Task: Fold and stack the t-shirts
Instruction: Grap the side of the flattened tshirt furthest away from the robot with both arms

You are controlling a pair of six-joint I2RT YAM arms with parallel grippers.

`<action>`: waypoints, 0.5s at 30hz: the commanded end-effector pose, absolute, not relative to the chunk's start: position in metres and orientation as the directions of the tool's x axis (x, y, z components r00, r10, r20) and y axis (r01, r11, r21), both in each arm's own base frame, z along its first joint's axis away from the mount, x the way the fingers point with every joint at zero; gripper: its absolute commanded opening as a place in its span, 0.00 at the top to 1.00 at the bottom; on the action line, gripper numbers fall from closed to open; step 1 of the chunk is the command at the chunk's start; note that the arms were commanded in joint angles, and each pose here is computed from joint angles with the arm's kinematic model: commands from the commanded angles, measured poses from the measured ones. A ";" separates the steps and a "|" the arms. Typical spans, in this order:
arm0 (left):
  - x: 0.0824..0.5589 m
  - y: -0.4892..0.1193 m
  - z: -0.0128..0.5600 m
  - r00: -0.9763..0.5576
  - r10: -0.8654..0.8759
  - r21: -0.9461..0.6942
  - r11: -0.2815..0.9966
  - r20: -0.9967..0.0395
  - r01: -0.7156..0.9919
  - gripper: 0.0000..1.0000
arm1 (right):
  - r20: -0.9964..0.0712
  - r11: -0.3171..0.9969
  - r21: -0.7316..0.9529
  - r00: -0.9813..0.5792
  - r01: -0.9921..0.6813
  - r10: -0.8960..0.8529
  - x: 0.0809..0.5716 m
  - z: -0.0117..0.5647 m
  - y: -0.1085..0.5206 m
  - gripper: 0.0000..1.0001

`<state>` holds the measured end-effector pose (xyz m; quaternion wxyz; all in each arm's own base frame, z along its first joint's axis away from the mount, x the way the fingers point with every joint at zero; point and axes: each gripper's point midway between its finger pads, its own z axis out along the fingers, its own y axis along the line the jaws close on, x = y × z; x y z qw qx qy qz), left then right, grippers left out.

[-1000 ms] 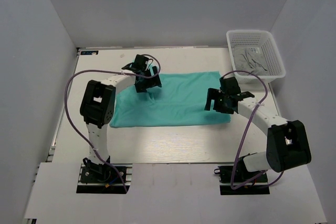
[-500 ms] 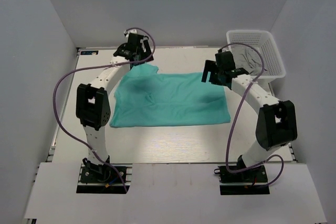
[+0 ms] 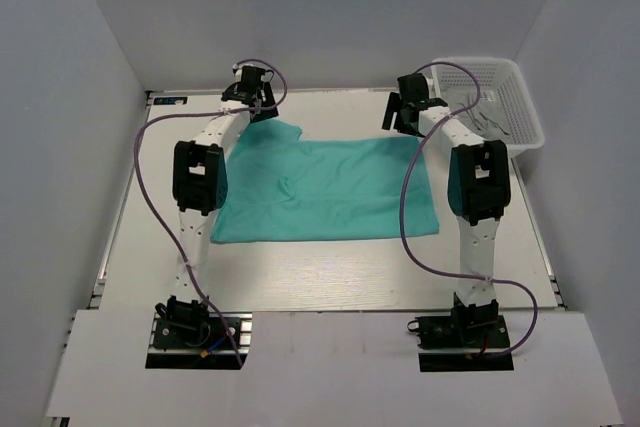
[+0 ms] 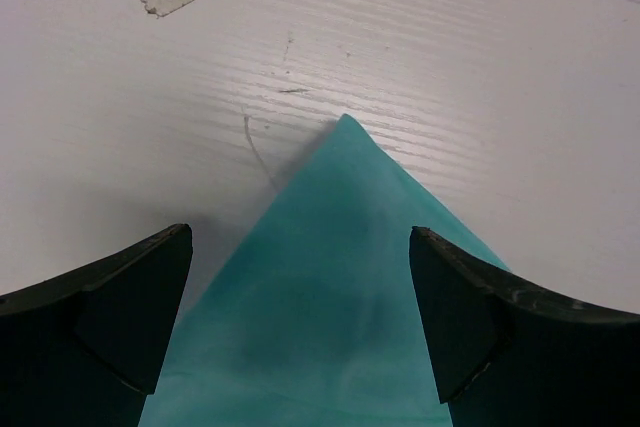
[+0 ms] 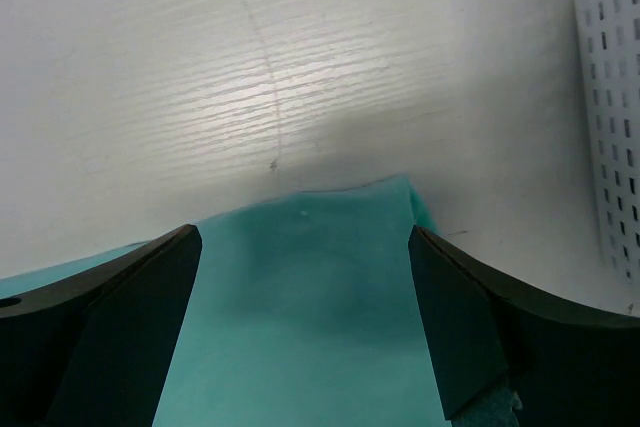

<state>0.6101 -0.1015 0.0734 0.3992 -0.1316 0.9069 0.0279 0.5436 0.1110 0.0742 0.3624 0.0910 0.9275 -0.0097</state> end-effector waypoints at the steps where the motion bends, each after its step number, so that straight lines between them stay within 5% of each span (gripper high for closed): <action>1: 0.634 -0.106 0.107 -0.565 -0.174 -0.077 0.979 -0.807 -0.191 0.00 | -0.710 0.978 0.066 -0.680 0.197 0.185 0.558 0.097 0.101 0.10; 10: 0.647 -0.109 0.039 -0.612 -0.187 -0.088 0.978 -0.769 -0.189 0.13 | -0.713 0.979 0.086 -0.675 0.182 0.188 0.558 0.087 0.092 0.10; 15: 0.653 -0.111 0.028 -0.604 -0.207 -0.125 0.976 -0.770 -0.176 0.30 | -0.717 0.980 0.068 -0.674 0.185 0.177 0.564 0.080 0.087 0.10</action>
